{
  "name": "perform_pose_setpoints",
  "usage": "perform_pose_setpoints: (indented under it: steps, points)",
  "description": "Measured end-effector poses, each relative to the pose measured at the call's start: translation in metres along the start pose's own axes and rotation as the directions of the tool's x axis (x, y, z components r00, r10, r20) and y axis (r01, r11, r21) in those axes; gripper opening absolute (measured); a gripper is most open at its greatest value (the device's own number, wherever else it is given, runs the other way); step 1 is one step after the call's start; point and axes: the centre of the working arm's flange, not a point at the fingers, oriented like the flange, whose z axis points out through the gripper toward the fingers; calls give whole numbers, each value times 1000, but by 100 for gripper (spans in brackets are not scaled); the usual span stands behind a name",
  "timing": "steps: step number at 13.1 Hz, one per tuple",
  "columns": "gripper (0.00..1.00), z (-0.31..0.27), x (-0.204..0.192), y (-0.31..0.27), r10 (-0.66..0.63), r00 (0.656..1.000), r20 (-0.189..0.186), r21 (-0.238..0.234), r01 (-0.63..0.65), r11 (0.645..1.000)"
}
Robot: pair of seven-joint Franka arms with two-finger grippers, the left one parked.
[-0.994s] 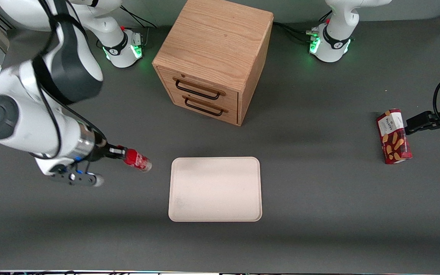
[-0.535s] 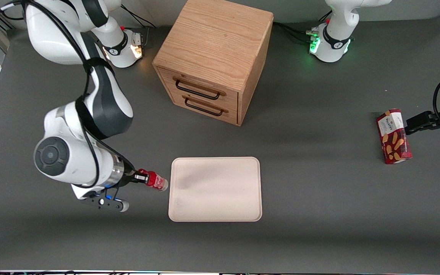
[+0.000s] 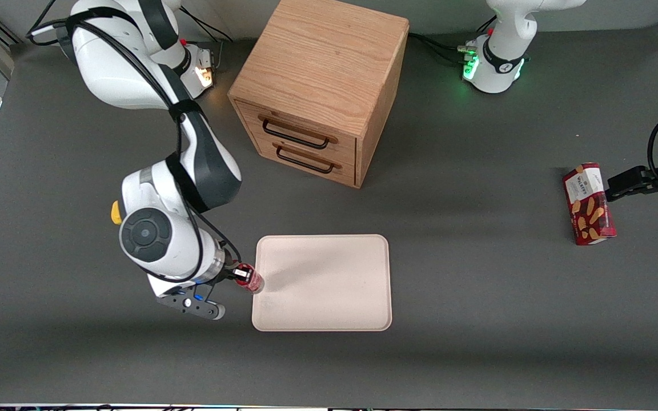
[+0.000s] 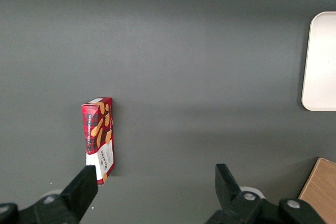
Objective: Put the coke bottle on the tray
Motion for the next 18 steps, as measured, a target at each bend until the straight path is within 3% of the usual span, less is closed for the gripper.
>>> perform_pose_setpoints:
  steps: [7, 17, 18]
  points:
    - [29, 24, 10, -9, -1, 999, -55, 30, 3, 1000]
    - [30, 52, 2, -26, -23, 999, -35, 54, 25, 998]
    - [38, 50, 3, -25, -22, 999, -38, 56, 24, 998]
